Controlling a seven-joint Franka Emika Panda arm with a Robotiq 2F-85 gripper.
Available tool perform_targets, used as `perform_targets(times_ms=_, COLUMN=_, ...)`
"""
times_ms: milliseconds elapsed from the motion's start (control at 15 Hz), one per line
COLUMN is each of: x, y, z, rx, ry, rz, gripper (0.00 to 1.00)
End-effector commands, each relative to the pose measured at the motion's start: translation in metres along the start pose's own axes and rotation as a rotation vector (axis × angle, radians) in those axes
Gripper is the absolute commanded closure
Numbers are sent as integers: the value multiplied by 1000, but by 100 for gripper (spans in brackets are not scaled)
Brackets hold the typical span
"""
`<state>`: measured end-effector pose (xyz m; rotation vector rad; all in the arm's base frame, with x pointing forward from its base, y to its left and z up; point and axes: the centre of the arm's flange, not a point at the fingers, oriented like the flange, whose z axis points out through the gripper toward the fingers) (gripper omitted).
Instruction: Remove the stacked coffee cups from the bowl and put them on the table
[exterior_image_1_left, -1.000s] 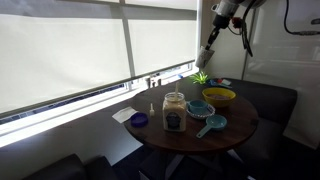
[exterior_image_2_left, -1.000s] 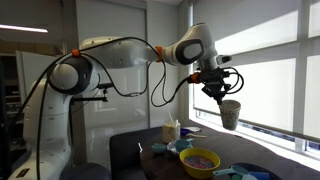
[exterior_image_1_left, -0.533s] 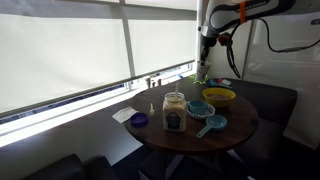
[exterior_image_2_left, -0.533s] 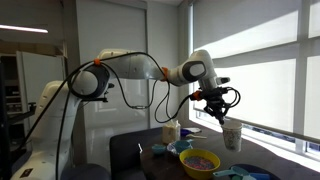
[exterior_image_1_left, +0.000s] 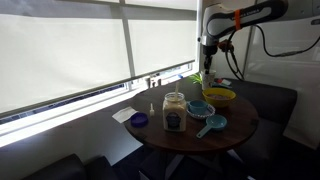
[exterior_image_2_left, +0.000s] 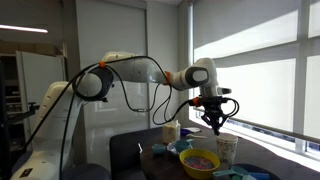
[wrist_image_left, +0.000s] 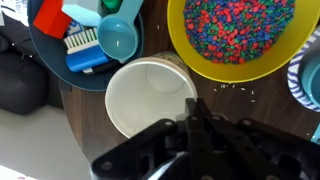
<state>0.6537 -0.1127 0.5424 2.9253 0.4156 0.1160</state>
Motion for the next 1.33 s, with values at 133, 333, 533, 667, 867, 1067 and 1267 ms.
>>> perform_targets(times_ms=133, x=6, y=-4, z=15, rx=10, ry=-7, rz=40, gripper=99)
perform_targets(times_ms=333, x=13, y=-5, z=24, rx=14, ry=11, rz=60, gripper=99)
perform_targets(times_ms=533, x=17, y=-6, z=33, rx=24, ry=-2, rz=90, gripper=73)
perform_targets(times_ms=667, x=17, y=-5, z=38, rx=18, ry=-10, rz=101, gripper=65)
perform_targets(times_ms=867, x=1, y=-5, z=18, rx=27, ry=25, rz=117, gripper=45)
perform_targets(times_ms=1067, x=-39, y=-3, z=-41, rx=74, ry=120, rz=134, gripper=24)
perform_targets(times_ms=1267, x=-19, y=8, z=-46, rx=71, ry=134, rz=120, gripper=4)
